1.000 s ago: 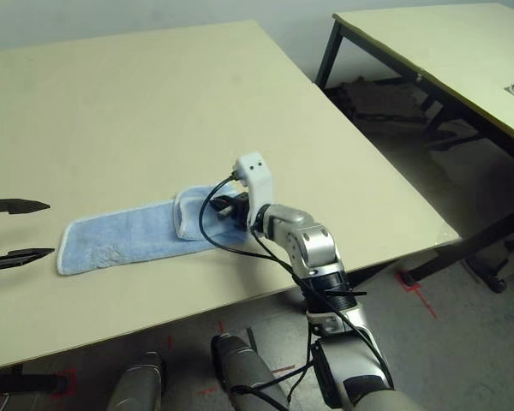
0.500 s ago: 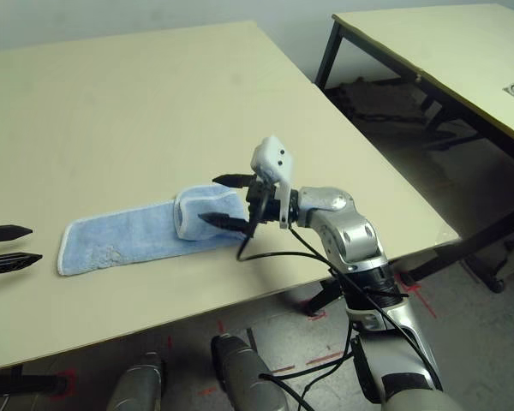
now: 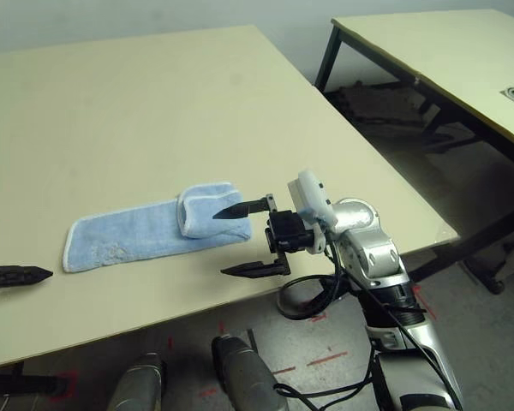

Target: Fold the towel and set it aside.

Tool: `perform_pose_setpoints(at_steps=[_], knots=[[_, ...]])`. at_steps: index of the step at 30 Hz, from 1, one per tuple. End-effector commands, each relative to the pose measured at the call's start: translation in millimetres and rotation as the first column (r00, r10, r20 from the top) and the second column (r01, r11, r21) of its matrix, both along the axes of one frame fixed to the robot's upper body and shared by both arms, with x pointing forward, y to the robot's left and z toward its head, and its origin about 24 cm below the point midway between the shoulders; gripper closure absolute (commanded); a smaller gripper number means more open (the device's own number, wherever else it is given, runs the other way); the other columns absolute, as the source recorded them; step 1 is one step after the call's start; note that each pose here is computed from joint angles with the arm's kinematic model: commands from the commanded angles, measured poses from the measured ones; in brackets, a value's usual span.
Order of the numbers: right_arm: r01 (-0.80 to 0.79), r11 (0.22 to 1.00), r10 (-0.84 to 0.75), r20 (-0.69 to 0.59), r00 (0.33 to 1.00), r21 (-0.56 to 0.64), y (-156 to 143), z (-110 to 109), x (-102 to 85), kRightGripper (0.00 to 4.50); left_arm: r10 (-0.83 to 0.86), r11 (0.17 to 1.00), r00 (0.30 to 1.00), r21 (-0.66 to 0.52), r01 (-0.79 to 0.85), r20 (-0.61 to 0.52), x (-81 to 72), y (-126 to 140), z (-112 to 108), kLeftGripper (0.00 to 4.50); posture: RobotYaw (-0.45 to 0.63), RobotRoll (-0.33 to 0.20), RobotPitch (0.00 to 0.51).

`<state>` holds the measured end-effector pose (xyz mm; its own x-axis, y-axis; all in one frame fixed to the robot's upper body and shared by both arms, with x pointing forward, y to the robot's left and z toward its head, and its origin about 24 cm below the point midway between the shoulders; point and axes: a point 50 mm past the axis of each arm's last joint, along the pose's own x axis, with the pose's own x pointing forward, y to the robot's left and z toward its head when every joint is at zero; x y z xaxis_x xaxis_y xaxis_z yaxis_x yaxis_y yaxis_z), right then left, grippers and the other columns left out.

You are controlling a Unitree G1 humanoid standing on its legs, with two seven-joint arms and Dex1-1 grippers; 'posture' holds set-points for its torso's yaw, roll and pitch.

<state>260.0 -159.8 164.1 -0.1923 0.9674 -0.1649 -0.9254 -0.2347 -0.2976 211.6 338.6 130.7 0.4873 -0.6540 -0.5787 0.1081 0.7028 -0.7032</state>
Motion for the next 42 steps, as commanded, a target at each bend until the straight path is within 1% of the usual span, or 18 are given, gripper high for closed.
perform_pose_setpoints(at_steps=[1, 3, 9, 13, 16, 22, 25, 28, 31, 35, 36, 37, 42], knots=[[-0.030, 0.999, 0.030, 0.012, 0.999, -0.012, 2, 3, -4.0, 0.03, 0.073, 0.992, 0.997, -0.105, -0.075, -0.026, 3.5, 1, 0, 0.00, -0.12, 0.000, 0.145], [-0.028, 1.000, 0.028, 0.011, 1.000, -0.008, 3, 5, -4.1, 0.03, 0.084, 0.988, 0.996, -0.127, -0.088, -0.038, 5.5, 0, -3, 0.00, -0.13, 0.000, 0.145], [-0.020, 1.000, 0.020, 0.010, 1.000, -0.005, 4, 8, -4.4, 0.03, 0.100, 0.972, 0.992, -0.205, -0.113, -0.075, 13.0, -10, -22, 0.00, -0.13, 0.000, 0.145], [-0.011, 1.000, 0.011, 0.007, 1.000, -0.006, 3, 10, -5.1, 0.03, 0.087, 0.967, 0.991, -0.230, -0.109, -0.101, 16.1, -20, -35, 0.00, -0.14, 0.000, 0.149], [-0.009, 1.000, 0.009, 0.004, 1.000, -0.008, 3, 10, -6.8, 0.03, 0.088, 0.962, 0.991, -0.250, -0.111, -0.101, 21.8, -28, -44, 0.00, -0.14, 0.000, 0.151], [-0.003, 1.000, 0.003, -0.007, 1.000, -0.007, 4, 10, -11.0, 0.03, 0.087, 0.953, 0.991, -0.282, -0.113, -0.102, 34.6, -40, -52, 0.00, -0.15, 0.000, 0.154], [0.001, 1.000, -0.001, -0.010, 1.000, -0.008, 3, 10, -12.4, 0.00, 0.081, 0.952, 0.992, -0.288, -0.107, -0.099, 39.0, -45, -52, 0.57, -0.15, 0.000, 0.155], [0.004, 1.000, -0.004, -0.012, 1.000, -0.005, 4, 11, -13.2, 0.00, 0.077, 0.951, 0.992, -0.291, -0.103, -0.097, 41.1, -46, -52, 1.51, -0.16, 0.000, 0.154], [0.007, 1.000, -0.008, -0.013, 1.000, -0.003, 4, 11, -13.5, 0.00, 0.074, 0.951, 0.993, -0.294, -0.099, -0.095, 41.0, -45, -49, 2.61, -0.16, 0.000, 0.154], [0.011, 1.000, -0.011, -0.016, 1.000, -0.003, 4, 11, -13.6, 0.00, 0.072, 0.951, 0.993, -0.293, -0.097, -0.093, 37.7, -40, -45, 4.00, -0.15, 0.000, 0.154], [0.010, 1.000, -0.010, -0.017, 1.000, -0.004, 4, 11, -13.6, 0.00, 0.072, 0.951, 0.993, -0.292, -0.097, -0.094, 35.9, -37, -44, 4.23, -0.15, 0.000, 0.155], [0.010, 1.000, -0.010, -0.019, 1.000, -0.004, 4, 11, -13.6, 0.00, 0.072, 0.952, 0.993, -0.290, -0.097, -0.095, 34.1, -35, -43, 4.45, -0.15, 0.000, 0.155], [0.018, 1.000, -0.018, -0.043, 0.999, 0.001, 4, 11, -12.8, 0.00, 0.100, 0.958, 0.990, -0.259, -0.122, -0.098, 22.2, -17, -35, 4.45, -0.15, 0.000, 0.156]])
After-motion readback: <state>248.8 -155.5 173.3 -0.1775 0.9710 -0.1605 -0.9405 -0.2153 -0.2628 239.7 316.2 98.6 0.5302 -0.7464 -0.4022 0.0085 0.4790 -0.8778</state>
